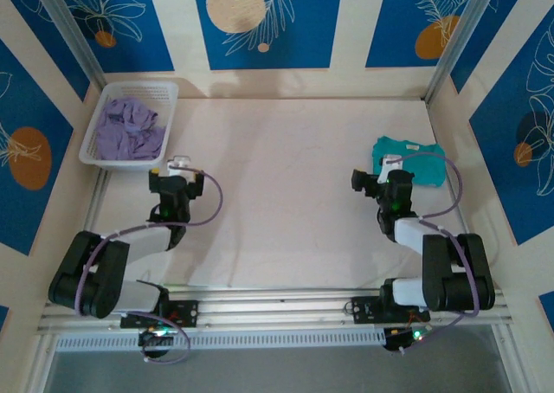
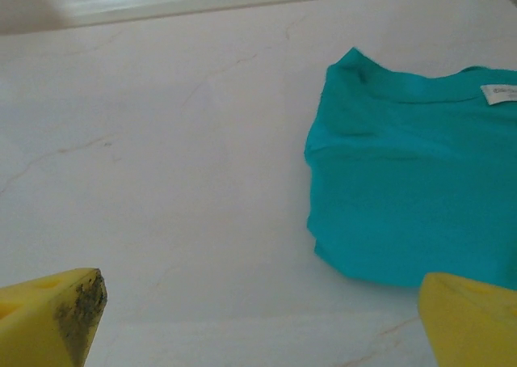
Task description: Fold the inside-out t-shirt
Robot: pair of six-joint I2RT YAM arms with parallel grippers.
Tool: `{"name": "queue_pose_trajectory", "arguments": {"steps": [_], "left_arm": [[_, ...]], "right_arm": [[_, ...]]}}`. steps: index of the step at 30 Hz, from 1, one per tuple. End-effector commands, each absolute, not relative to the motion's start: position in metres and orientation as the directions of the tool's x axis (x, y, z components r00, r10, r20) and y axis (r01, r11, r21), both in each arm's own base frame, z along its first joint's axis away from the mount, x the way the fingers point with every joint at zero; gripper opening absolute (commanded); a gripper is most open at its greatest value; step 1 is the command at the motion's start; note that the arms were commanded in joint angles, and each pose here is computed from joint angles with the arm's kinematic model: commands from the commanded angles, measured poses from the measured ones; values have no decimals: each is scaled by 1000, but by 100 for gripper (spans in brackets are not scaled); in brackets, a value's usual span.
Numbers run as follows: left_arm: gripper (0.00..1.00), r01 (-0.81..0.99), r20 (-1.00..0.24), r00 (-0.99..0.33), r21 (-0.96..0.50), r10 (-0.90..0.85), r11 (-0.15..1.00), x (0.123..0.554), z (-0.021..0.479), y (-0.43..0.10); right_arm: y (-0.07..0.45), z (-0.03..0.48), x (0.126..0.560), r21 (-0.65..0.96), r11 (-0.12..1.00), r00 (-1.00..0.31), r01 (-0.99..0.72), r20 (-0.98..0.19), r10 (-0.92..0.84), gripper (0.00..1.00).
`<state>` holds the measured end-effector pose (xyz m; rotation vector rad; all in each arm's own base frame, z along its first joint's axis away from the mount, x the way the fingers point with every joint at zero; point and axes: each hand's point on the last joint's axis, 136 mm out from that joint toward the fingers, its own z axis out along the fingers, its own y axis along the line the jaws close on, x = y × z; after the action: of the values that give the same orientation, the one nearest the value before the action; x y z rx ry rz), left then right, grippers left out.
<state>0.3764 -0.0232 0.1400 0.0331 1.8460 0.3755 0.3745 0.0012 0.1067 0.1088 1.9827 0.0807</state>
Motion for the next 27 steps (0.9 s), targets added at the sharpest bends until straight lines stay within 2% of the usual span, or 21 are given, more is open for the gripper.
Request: {"name": "queue_pose_trajectory", "arguments": {"steps": [1, 4, 8, 10, 18, 22, 23, 25, 27], "left_arm": [[99, -181, -930, -286, 289, 231, 940, 386, 155, -20], [99, -156, -919, -323, 288, 227, 945, 387, 135, -20], [99, -149, -934, -272, 279, 232, 949, 389, 118, -20], [99, -131, -925, -317, 262, 210, 956, 388, 113, -19], [99, -81, -928, -331, 207, 170, 975, 394, 107, -18], [99, -72, -940, -326, 127, 97, 989, 391, 97, -11], [99, -94, -958, -269, 130, 101, 987, 394, 100, -6], [99, -71, -933, -349, 125, 93, 990, 391, 92, -9], [100, -83, -947, -305, 132, 101, 988, 393, 95, -7]], "right_arm": [[5, 116, 385, 156, 988, -335, 0, -931, 147, 99], [8, 102, 391, 159, 987, -350, -19, -926, 143, 99], [16, 95, 394, 135, 990, -360, -48, -927, 109, 99], [16, 95, 394, 135, 990, -360, -48, -926, 108, 99], [19, 93, 396, 107, 993, -366, -47, -927, 83, 99], [19, 94, 396, 107, 993, -365, -47, -927, 83, 99], [19, 94, 396, 106, 993, -364, -48, -928, 82, 99], [19, 94, 396, 107, 993, -363, -47, -928, 82, 99], [19, 94, 396, 107, 993, -364, -47, -928, 82, 99]]}}
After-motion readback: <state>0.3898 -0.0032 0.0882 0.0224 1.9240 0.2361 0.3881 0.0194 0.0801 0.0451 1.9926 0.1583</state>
